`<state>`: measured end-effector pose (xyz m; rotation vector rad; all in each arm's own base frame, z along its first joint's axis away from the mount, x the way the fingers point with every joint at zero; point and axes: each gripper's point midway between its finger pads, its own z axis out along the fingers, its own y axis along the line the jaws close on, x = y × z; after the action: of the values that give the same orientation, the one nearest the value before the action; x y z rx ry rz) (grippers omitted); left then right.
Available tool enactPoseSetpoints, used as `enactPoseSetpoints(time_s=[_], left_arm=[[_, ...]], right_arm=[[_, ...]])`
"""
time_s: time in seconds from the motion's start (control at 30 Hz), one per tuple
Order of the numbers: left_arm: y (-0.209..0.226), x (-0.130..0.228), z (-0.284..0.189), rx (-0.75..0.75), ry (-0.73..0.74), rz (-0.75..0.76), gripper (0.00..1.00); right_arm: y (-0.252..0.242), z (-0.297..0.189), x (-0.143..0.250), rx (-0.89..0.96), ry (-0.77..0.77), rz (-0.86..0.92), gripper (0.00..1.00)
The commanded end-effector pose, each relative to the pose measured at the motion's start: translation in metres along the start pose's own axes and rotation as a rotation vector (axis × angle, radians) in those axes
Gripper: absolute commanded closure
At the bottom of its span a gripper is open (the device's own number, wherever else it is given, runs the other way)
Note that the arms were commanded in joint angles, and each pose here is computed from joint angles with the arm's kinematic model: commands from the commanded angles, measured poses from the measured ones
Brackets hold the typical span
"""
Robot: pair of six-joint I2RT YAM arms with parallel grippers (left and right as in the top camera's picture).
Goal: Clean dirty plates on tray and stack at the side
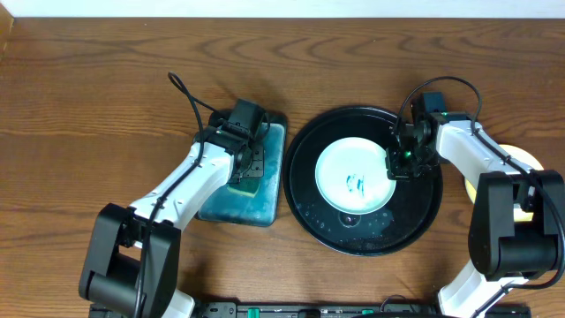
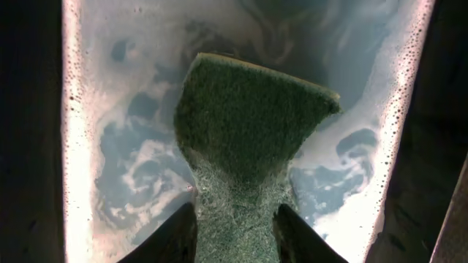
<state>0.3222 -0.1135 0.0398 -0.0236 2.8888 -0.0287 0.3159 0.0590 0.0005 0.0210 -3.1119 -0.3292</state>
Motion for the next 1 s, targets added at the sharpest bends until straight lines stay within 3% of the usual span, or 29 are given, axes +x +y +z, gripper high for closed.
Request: enactPoseSetpoints(time_s=[0.0,0.17,0.33,0.53,0.83,0.97], left_arm=[[0.003,0.016,0.016,-0.014,0.068,-0.017,0.65],[0.005,0.026,0.035,-0.038,0.125,-0.020,0.68],[0.008,0.035,0.055,-0.060,0.175,-0.016,0.92],[0.006,0.030,0.048,-0.050,0.152,-0.017,0.93],[-0.003,-0.005,-0.021,0.032,-0.042,-0.029,0.93],[-0.003,-0.009,-0.030,0.043,-0.069,-0.031,0.93]], right_arm=[[-0.005,0.016,0.014,0.054,0.056,-0.031,0.99],[-0.005,0.016,0.014,0.054,0.056,-0.032,0.99],[-0.005,0.016,0.015,0.054,0.058,-0.031,0.99],[-0.005,0.016,0.015,0.054,0.060,-0.031,0.99],[-0.006,0.016,0.016,0.062,0.063,-0.030,0.99],[-0.006,0.016,0.016,0.062,0.063,-0.030,0.99]])
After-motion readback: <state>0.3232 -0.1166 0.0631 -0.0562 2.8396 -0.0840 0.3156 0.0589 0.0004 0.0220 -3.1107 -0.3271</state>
